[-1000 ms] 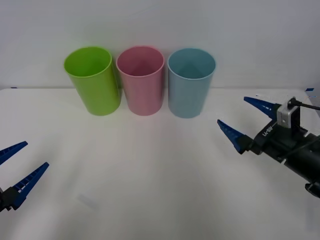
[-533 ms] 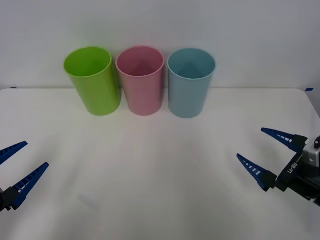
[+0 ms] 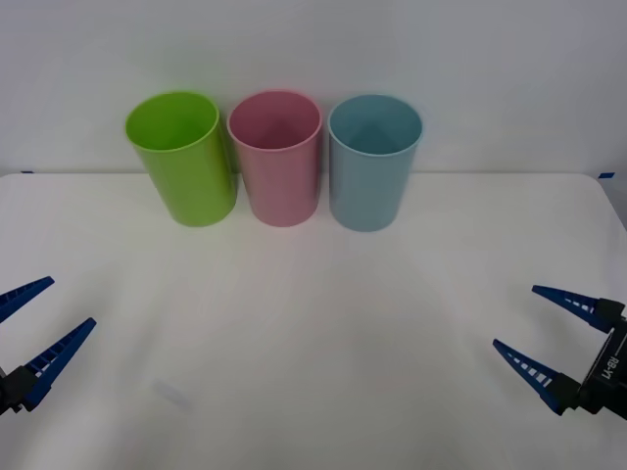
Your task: Grasp the object on the table and drop it into the matching bin: aluminum can to the light blue bin, PET bottle to the pink bin.
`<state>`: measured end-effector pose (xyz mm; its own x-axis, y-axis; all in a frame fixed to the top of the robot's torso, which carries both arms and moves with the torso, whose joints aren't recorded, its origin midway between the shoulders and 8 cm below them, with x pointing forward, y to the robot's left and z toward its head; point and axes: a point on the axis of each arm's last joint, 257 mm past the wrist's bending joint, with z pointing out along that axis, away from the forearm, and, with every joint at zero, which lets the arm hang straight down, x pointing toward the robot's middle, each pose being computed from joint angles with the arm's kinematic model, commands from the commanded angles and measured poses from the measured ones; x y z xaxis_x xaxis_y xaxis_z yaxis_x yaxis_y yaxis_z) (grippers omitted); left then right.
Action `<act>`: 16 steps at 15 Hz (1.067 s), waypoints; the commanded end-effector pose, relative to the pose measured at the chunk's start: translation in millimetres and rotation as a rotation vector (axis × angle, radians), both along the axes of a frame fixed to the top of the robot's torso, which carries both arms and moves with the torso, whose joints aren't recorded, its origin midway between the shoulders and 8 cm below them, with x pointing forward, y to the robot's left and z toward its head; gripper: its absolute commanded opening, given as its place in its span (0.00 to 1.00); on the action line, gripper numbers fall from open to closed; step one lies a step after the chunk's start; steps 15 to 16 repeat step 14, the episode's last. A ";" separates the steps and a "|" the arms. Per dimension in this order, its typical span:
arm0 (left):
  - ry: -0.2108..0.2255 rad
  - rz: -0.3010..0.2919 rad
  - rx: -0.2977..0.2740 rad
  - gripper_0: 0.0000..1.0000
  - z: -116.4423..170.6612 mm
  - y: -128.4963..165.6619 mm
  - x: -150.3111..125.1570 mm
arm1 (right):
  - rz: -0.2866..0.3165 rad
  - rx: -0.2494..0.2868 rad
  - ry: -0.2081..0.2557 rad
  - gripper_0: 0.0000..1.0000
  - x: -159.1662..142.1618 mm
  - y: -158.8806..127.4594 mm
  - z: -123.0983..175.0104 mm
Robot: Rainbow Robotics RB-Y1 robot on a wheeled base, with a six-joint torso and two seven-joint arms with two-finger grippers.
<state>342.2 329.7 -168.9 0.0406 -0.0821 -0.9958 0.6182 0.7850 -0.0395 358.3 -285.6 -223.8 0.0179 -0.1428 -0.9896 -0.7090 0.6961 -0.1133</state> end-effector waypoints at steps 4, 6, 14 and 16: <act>0.000 0.000 0.000 1.00 0.0 0.0 0.0 | -0.035 0.028 0.025 1.00 -5.2 -23.0 -10.4; 0.000 0.000 0.000 1.00 0.0 0.0 0.0 | -0.044 0.038 0.030 1.00 -6.9 -23.5 -13.2; 0.000 0.000 0.000 1.00 0.0 0.0 0.0 | -0.063 0.044 0.069 1.00 -17.2 -27.3 -28.6; 0.000 0.000 0.000 1.00 0.0 0.0 0.0 | -0.063 0.044 0.069 1.00 -17.2 -27.3 -28.6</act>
